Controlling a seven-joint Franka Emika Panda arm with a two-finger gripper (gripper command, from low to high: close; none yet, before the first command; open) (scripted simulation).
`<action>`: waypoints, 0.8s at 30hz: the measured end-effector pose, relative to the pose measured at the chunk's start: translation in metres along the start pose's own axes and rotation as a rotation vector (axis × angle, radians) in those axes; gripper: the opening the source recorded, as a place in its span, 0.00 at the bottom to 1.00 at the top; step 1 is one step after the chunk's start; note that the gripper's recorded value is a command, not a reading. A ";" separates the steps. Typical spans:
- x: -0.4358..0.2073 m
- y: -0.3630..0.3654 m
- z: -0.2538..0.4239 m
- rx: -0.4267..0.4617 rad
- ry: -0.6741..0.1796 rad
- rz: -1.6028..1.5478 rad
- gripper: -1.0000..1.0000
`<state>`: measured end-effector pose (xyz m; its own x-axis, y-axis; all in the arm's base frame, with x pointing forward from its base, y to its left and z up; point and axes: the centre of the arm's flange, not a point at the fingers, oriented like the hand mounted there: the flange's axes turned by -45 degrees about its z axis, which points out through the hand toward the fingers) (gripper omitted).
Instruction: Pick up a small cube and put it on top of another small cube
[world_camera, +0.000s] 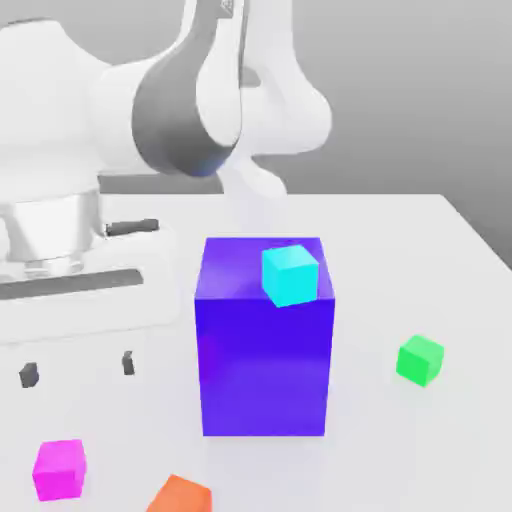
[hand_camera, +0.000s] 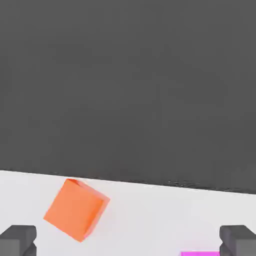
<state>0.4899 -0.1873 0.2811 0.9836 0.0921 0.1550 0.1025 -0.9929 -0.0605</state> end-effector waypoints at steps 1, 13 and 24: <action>-0.007 0.007 0.014 -0.008 -0.024 -0.003 0.50; -0.064 0.053 0.139 -0.060 -0.156 -0.024 0.00; -0.027 0.017 0.077 -0.051 -0.125 -0.125 0.00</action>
<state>0.4766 -0.2007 0.2005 0.9749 0.2201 0.0341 0.2201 -0.9755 0.0022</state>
